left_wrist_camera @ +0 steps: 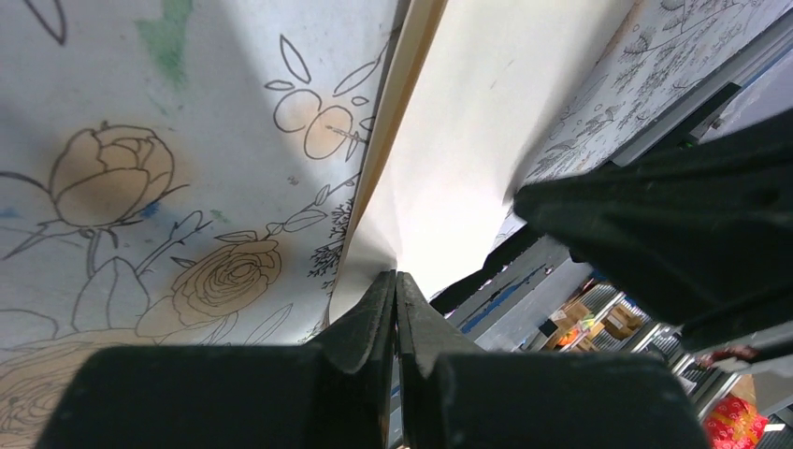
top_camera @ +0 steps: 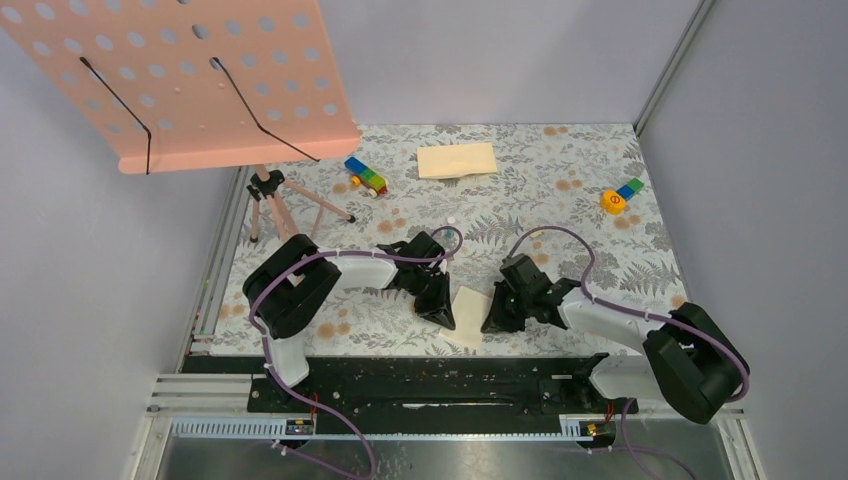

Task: Place the letter into the envelope and seal it
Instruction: Fold the letter at the center of the board.

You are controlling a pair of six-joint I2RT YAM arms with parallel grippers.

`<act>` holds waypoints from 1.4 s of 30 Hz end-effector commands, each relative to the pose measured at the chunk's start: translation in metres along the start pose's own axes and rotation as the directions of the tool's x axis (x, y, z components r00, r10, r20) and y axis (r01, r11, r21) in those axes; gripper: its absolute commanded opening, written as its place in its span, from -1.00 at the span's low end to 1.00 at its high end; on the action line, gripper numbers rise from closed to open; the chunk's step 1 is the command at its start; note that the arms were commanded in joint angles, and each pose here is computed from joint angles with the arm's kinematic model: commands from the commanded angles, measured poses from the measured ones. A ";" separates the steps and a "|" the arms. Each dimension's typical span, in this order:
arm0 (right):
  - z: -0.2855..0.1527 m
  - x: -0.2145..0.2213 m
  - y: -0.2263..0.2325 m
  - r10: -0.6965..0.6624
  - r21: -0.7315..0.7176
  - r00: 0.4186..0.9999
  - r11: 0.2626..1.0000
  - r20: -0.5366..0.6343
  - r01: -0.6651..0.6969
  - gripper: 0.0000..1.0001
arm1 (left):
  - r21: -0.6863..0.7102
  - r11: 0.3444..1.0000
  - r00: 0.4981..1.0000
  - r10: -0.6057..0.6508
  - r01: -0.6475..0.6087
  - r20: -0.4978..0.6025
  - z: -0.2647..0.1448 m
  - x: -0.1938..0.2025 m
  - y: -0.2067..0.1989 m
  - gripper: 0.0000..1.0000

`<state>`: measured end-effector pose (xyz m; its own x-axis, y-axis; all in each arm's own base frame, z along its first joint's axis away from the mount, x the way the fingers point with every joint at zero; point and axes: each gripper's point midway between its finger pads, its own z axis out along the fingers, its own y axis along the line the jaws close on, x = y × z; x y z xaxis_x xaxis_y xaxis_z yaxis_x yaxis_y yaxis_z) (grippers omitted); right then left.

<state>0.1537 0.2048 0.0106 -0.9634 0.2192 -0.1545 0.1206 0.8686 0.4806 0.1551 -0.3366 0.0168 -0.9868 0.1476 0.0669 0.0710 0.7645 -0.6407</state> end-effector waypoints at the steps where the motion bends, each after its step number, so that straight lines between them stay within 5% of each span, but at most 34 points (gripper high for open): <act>1: -0.012 0.023 0.011 -0.108 -0.078 0.993 0.992 -0.056 0.104 -1.00 | -0.074 0.997 0.996 0.010 -0.004 0.084 0.000 -0.014 0.018 -0.91; 9: 0.001 0.031 -0.003 -0.099 -0.014 0.988 0.995 -0.117 0.098 -0.99 | -0.068 0.998 0.997 0.023 -0.018 0.076 -0.001 -0.010 0.019 -0.91; 17: 0.001 -0.014 -0.024 -0.100 0.158 0.995 0.982 -0.030 0.103 -0.97 | -0.082 0.992 0.995 0.096 -0.093 0.036 -0.002 -0.003 0.025 -0.91; 28: -0.008 -0.054 0.005 -0.069 0.075 0.998 0.995 0.001 0.069 -1.00 | -0.096 0.990 0.994 0.102 -0.100 0.024 -0.001 -0.001 0.029 -0.91; 34: -0.028 -0.065 0.018 -0.034 -0.009 0.988 0.999 0.150 0.035 -0.95 | -0.088 0.991 0.995 0.100 -0.097 0.032 -0.003 -0.002 0.026 -0.91; 42: 0.018 -0.057 0.002 -0.005 0.033 0.999 0.999 0.047 0.003 -0.95 | -0.081 0.992 0.995 0.096 -0.093 0.038 -0.005 -0.003 0.022 -0.90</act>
<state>0.2109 0.2000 0.0303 -0.9440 0.2284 -0.2380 0.0944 0.8785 0.4683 0.1571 -0.3334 0.0165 -0.9778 0.2097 0.0006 0.1591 0.7437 -0.6493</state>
